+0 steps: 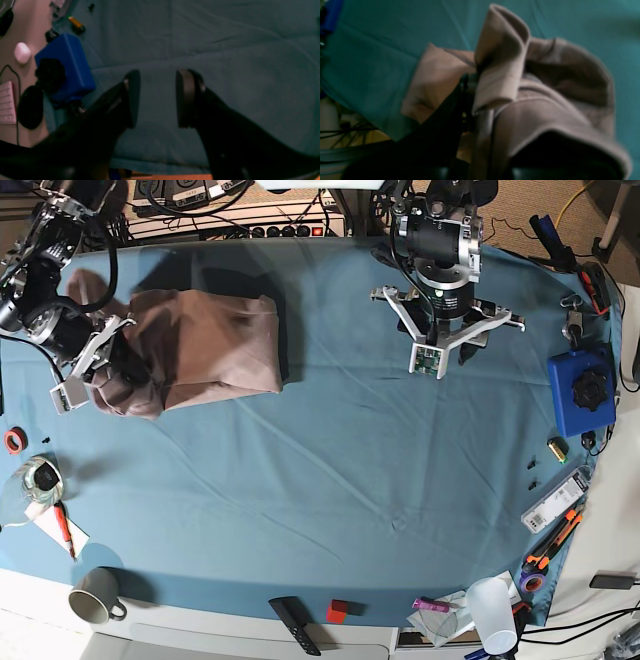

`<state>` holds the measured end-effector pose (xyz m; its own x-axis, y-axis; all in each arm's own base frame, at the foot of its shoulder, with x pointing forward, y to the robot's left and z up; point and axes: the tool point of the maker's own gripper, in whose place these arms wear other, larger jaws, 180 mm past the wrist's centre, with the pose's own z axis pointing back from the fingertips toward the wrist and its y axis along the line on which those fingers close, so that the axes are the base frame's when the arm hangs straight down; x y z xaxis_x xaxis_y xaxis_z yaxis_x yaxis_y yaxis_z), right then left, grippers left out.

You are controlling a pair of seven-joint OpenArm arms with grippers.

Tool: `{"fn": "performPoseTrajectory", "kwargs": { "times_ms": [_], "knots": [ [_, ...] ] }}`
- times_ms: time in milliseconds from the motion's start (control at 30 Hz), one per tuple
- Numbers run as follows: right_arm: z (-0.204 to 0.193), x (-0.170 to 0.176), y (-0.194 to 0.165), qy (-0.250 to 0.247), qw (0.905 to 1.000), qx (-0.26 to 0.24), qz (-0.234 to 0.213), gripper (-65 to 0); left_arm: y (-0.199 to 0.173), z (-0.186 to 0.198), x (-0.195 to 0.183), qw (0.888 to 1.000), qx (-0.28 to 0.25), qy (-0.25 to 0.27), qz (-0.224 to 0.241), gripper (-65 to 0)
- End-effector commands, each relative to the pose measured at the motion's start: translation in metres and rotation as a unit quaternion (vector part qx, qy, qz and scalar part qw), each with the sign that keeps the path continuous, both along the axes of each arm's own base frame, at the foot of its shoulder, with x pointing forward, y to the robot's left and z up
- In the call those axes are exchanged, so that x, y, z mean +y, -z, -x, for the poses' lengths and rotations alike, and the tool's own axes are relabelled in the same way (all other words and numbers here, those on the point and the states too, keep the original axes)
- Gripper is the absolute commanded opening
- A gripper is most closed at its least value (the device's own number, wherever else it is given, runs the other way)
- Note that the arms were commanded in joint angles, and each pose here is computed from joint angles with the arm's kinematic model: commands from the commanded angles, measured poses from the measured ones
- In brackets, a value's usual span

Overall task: Fold the T-shirt properly
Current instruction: 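Press and tuck the folded bundle with the right gripper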

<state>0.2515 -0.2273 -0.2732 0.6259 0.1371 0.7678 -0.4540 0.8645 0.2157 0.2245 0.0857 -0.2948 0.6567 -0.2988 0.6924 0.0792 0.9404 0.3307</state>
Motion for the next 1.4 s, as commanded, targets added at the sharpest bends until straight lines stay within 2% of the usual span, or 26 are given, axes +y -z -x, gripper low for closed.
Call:
{"fn": "performPoseTrajectory", "kwargs": {
  "times_ms": [0, 133, 233, 433, 567, 600, 700, 900, 1067, 1200, 1367],
  "knots": [
    [-0.006, 0.007, -0.015, -0.014, 0.9995, -0.028, -0.005, -65.0, -0.01, -0.004, 0.001, 1.0, -0.021, -0.005, 0.001, -42.7],
    [-0.004, 0.032, -0.009, -0.056, 0.9983, -0.018, -0.006, -65.0, -0.01, -0.003, 0.002, 1.0, -0.023, -0.008, 0.003, -42.7],
    [-0.002, 0.048, 0.006, -0.085, 0.9963, 0.004, 0.013, -65.0, -0.009, -0.002, 0.001, 1.0, -0.022, -0.007, 0.004, -42.7],
    [-0.027, 0.061, 0.014, -0.092, 0.9928, -0.021, 0.073, -65.0, -0.01, 0.0, 0.004, 1.0, -0.024, -0.01, -0.006, -42.7],
    [-0.033, 0.075, 0.012, -0.109, 0.9909, -0.03, 0.073, -65.0, -0.008, 0.002, 0.004, 1.0, -0.02, -0.01, -0.005, -42.7],
    [-0.033, 0.079, 0.013, -0.115, 0.9902, -0.029, 0.073, -64.0, -0.006, 0.004, 0.004, 1.0, -0.017, -0.01, -0.005, -42.7],
    [-0.029, 0.089, 0.02, -0.134, 0.9876, -0.019, 0.08, -50.5, -0.005, 0.007, 0.004, 1.0, -0.015, -0.009, -0.005, -42.7],
    [-0.024, 0.091, 0.029, -0.148, 0.9834, -0.002, 0.105, -49.0, -0.003, 0.01, 0.003, 1.0, -0.013, -0.006, -0.005, -42.7],
    [-0.02, 0.117, -0.004, -0.183, 0.9806, -0.048, 0.052, -49.0, -0.002, 0.011, 0.002, 1.0, -0.011, -0.008, -0.004, -42.7],
    [-0.014, 0.134, -0.024, -0.208, 0.9753, -0.074, 0.014, -49.0, -0.003, 0.014, 0.013, 0.999, -0.008, -0.022, -0.032, -42.7],
    [-0.017, 0.134, -0.027, -0.205, 0.9752, -0.081, 0.015, -49.0, -0.002, 0.018, 0.016, 0.999, -0.005, -0.028, -0.041, -42.7]
  ]
}}
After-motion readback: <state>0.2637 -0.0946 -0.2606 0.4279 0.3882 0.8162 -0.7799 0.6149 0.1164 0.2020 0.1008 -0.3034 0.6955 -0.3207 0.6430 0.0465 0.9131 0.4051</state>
